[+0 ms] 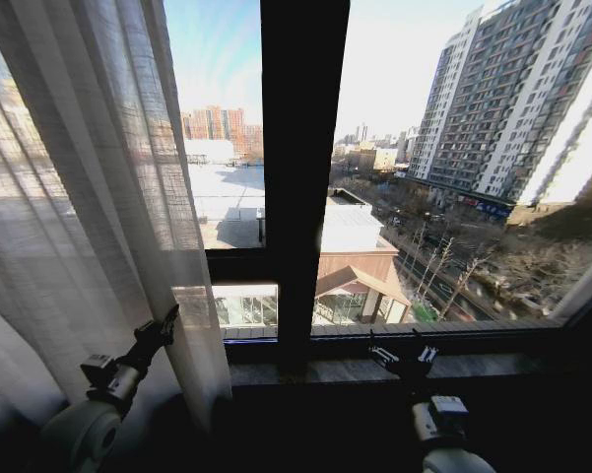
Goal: Open the curtains by pulling them apart, changing their state from closed to fully open.
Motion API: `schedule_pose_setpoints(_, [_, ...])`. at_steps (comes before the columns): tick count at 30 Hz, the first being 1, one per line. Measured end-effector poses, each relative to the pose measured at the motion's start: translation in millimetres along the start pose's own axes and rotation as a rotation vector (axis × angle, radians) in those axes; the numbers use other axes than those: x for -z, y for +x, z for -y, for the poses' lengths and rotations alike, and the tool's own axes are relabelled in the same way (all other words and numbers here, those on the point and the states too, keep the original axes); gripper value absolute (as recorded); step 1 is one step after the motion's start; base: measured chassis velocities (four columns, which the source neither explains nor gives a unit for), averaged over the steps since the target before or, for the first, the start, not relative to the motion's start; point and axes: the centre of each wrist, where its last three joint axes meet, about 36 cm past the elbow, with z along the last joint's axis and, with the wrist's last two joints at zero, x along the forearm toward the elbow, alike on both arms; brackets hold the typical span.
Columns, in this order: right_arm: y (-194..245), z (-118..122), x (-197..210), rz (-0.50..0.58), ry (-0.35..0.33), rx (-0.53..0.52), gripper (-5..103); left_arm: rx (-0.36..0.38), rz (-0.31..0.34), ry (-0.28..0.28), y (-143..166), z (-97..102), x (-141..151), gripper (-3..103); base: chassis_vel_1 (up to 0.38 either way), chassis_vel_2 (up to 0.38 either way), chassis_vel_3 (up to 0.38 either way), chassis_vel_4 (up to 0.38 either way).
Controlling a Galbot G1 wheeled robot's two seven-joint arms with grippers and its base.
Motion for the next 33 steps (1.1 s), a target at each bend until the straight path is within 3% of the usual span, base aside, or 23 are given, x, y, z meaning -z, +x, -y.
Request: schedule_pose_setpoints(33, [5,0,3,0.010,0.031,0.020,100,-0.005,0.013,0.004,14,8.7,10,0,0.003,0.003,-0.004,-0.003])
